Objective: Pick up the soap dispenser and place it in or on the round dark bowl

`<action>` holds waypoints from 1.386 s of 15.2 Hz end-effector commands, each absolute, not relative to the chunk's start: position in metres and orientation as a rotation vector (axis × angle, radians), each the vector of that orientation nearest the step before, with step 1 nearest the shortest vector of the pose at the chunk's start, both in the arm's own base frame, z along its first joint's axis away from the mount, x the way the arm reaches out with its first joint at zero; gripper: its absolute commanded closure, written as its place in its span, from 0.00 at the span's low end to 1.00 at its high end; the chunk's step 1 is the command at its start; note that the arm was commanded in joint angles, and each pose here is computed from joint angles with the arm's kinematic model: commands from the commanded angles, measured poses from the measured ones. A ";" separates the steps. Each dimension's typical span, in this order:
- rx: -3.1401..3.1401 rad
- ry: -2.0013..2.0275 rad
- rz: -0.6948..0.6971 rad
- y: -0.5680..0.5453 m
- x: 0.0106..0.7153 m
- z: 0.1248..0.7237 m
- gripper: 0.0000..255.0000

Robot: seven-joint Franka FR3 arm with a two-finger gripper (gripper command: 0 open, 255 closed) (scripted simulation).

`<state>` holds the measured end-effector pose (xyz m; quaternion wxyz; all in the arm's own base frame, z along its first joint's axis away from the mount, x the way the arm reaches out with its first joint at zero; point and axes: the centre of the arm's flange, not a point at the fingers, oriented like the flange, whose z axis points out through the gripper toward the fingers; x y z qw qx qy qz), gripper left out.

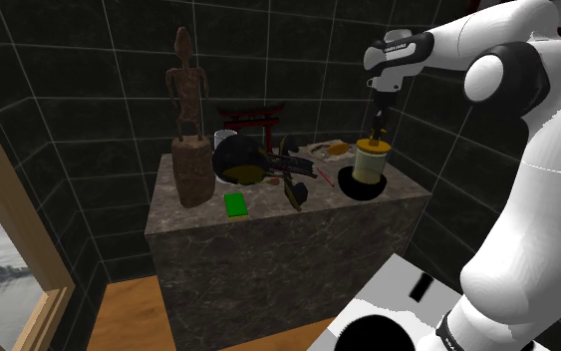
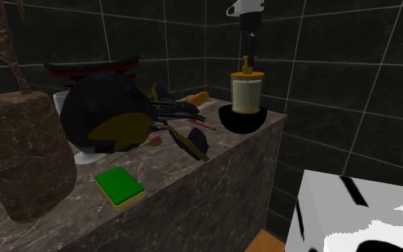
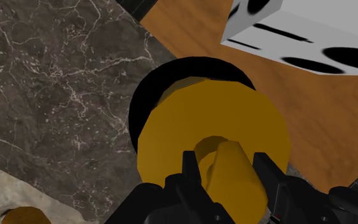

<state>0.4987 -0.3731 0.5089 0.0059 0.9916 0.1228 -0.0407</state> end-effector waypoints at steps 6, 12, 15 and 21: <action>3.104 0.384 -0.129 -0.373 0.499 0.507 0.00; 3.104 0.384 -0.129 -0.373 0.501 0.534 0.00; 3.104 0.384 -0.129 -0.372 0.503 0.557 0.00; 3.104 0.384 -0.129 -0.372 0.503 0.557 0.00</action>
